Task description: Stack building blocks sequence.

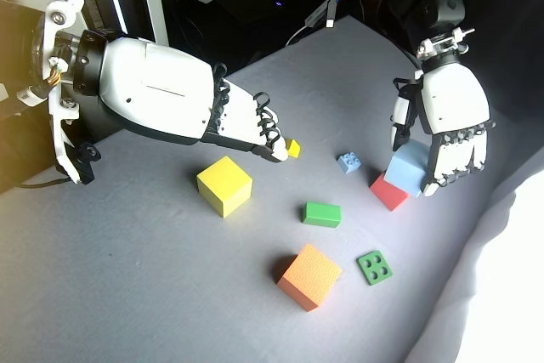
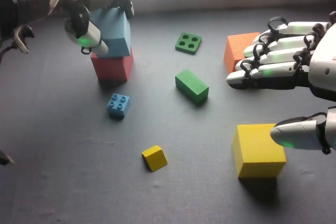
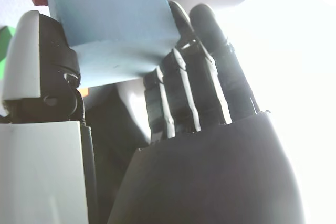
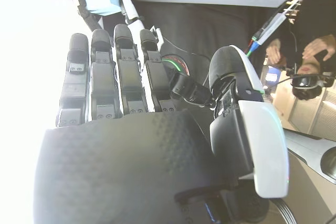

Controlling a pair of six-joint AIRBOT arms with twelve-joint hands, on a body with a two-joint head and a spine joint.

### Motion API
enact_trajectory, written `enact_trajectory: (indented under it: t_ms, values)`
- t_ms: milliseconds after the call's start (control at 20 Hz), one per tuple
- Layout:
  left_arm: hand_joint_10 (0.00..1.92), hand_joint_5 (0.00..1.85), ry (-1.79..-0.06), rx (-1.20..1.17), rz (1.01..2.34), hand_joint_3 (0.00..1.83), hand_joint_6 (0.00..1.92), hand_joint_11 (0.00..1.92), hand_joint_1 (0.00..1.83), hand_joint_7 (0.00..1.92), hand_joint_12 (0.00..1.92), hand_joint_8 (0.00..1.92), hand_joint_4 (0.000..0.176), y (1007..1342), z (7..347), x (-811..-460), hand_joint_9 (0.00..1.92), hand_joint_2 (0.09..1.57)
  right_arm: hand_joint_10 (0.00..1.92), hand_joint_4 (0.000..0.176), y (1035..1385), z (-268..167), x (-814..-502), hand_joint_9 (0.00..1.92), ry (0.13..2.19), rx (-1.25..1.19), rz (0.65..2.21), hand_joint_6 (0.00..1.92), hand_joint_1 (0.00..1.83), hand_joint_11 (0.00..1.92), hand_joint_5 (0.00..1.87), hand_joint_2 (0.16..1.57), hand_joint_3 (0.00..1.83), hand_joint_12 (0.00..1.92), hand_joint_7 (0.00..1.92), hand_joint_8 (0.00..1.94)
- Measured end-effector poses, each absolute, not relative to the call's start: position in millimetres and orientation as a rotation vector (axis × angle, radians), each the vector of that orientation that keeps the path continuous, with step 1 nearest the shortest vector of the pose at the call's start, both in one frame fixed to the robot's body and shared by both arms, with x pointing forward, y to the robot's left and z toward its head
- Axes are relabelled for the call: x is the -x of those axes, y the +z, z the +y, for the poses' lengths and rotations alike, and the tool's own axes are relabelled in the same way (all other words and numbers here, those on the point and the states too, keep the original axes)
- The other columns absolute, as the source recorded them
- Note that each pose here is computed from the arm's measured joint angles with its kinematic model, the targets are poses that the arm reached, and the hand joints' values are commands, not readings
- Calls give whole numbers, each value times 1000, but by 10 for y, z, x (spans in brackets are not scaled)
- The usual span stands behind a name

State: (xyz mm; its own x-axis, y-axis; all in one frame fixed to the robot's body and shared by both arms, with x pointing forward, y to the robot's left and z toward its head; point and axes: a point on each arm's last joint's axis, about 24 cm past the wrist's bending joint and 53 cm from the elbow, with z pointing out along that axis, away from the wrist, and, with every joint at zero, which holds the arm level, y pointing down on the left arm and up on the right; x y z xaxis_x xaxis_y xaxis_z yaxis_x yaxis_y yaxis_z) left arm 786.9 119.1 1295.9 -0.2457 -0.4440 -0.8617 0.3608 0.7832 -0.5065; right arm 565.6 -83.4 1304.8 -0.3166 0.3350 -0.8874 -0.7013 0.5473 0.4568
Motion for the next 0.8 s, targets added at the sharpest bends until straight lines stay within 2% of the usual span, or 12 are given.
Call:
enact_trajectory:
  t_ms: [100, 200, 250, 300, 350, 450, 500, 600, 650, 700, 800]
  values:
    - [163, 599, -756, 74, 1660, 0, 8, 135, 967, 677, 1105, 13, 0, 12933, 1199, -7872, 587, 1107, 2, 0, 13046, -835, -5657, 146, 1070, 320, 1577, 1, 3, 0, 223, 1339, 4, 255, 222, 1]
    - [46, 519, -748, 76, 1669, 0, 1, 83, 881, 596, 1029, 2, 0, 12884, 1212, -7880, 555, 1114, 5, 0, 13048, -834, -5656, 153, 1071, 320, 1577, 8, 23, 0, 227, 1335, 0, 271, 231, 3]
    - [22, 497, -746, 75, 1671, 0, 0, 83, 868, 574, 987, 0, 0, 12875, 1209, -7879, 541, 1105, 2, 0, 13046, -835, -5657, 147, 1070, 320, 1577, 5, 18, 0, 221, 1337, 0, 252, 226, 1]
    - [7, 456, -743, 78, 1671, 0, 0, 67, 815, 535, 967, 0, 0, 12873, 1201, -7885, 516, 1104, 8, 0, 13046, -835, -5657, 169, 1070, 320, 1577, 8, 43, 0, 241, 1332, 0, 329, 245, 5]
    - [2, 450, -739, 78, 1673, 0, 0, 79, 761, 517, 930, 0, 0, 12857, 1208, -7886, 509, 1095, 6, 0, 13047, -835, -5656, 145, 1071, 320, 1577, 5, 37, 0, 220, 1339, 2, 286, 222, 3]
    - [0, 434, -741, 78, 1673, 0, 0, 74, 707, 490, 914, 0, 0, 12857, 1206, -7885, 487, 1067, 9, 0, 13047, -835, -5656, 155, 1071, 320, 1577, 10, 80, 0, 243, 1333, 0, 357, 231, 4]
    - [0, 389, -742, 78, 1674, 0, 0, 14, 645, 435, 914, 0, 0, 12857, 1204, -7884, 428, 1063, 17, 0, 13047, -835, -5656, 186, 1071, 320, 1577, 12, 104, 0, 265, 1325, 0, 460, 259, 9]
    - [1, 366, -743, 75, 1674, 0, 0, 0, 522, 398, 874, 1, 0, 12858, 1197, -7882, 390, 1026, 9, 0, 13047, -835, -5656, 177, 1070, 320, 1577, 1, 94, 0, 244, 1327, 0, 405, 241, 3]
    - [2, 354, -742, 74, 1674, 0, 0, 0, 498, 380, 821, 1, 0, 12858, 1197, -7882, 367, 1002, 9, 0, 13046, -835, -5656, 122, 1070, 320, 1577, 2, 80, 0, 212, 1331, 2, 265, 196, 4]
    - [1, 318, -743, 72, 1674, 0, 0, 0, 478, 332, 717, 2, 0, 12858, 1194, -7881, 315, 991, 17, 0, 13046, -835, -5656, 137, 1070, 320, 1577, 11, 123, 0, 233, 1323, 0, 245, 215, 13]
    - [5, 319, -743, 72, 1674, 0, 4, 0, 448, 329, 732, 5, 0, 12857, 1192, -7880, 317, 972, 12, 0, 13048, -834, -5656, 130, 1071, 320, 1577, 7, 139, 0, 230, 1319, 0, 217, 210, 6]
